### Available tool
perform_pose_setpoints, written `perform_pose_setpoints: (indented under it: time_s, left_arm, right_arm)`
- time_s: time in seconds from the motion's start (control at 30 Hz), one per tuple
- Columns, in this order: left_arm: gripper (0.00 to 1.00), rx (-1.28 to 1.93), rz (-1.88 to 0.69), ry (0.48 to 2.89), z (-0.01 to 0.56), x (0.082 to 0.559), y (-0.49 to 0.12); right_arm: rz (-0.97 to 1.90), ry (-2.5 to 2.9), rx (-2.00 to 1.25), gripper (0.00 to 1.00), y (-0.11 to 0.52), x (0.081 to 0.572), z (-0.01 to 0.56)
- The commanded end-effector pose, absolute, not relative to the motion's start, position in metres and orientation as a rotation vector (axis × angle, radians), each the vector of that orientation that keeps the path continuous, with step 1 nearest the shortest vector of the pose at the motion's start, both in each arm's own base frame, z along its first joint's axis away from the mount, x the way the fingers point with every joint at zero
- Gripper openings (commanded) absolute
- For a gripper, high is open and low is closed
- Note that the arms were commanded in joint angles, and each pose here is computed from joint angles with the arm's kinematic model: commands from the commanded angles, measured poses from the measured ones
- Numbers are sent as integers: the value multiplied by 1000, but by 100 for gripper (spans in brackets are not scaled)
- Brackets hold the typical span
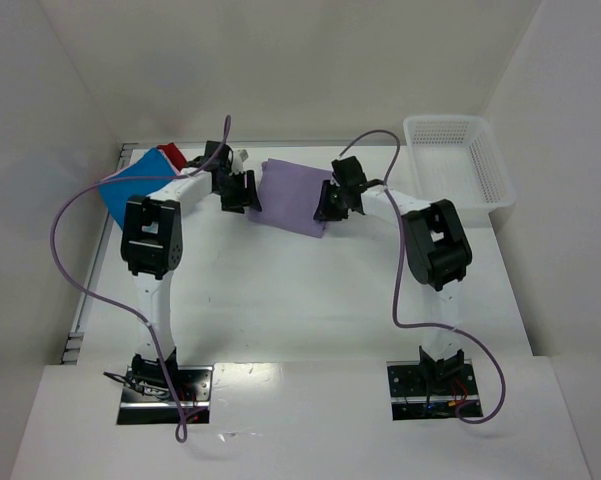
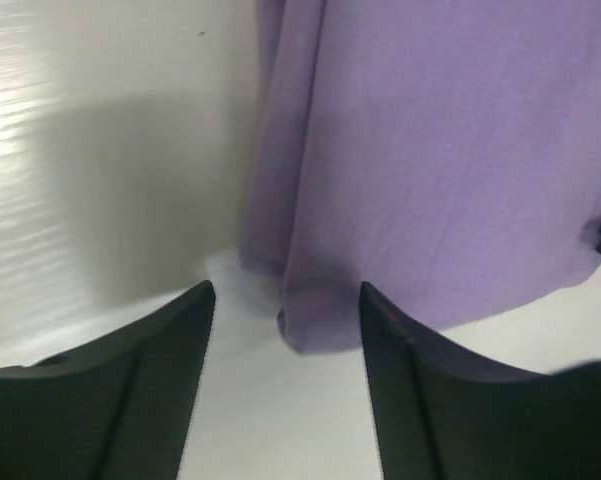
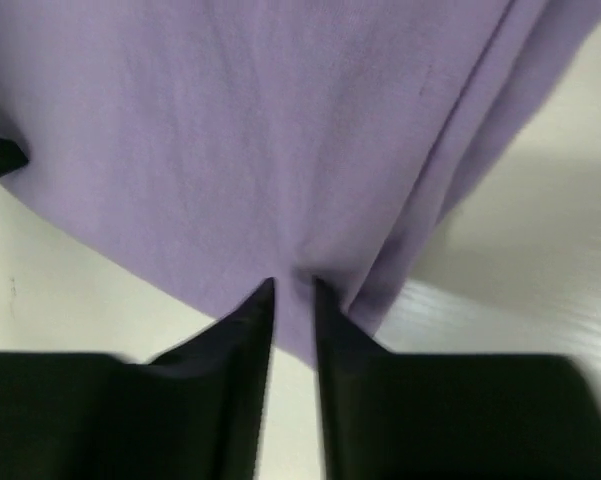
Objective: Fold and stack the t-shirts
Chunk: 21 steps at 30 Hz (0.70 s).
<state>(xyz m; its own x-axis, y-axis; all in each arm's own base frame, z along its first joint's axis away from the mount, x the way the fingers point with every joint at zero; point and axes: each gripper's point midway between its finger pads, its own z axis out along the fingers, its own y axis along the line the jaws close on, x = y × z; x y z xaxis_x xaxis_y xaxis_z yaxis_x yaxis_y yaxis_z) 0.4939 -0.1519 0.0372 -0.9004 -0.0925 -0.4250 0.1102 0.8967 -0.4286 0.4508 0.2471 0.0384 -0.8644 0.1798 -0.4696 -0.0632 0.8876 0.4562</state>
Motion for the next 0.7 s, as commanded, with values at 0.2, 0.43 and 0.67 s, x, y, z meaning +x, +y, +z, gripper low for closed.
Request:
perform_pose_setpoints:
  time_s: [0.2, 0.43, 0.67]
  left_arm:
    - [81, 55, -567, 2407, 141, 512, -130]
    - [63, 19, -657, 2447, 104, 514, -141]
    - [57, -37, -606, 2484, 66, 504, -138]
  right_arm:
    - [610, 2209, 84, 79, 217, 476, 185]
    - [610, 2237, 125, 76, 195, 454, 172]
    - [610, 2246, 142, 76, 190, 440, 173]
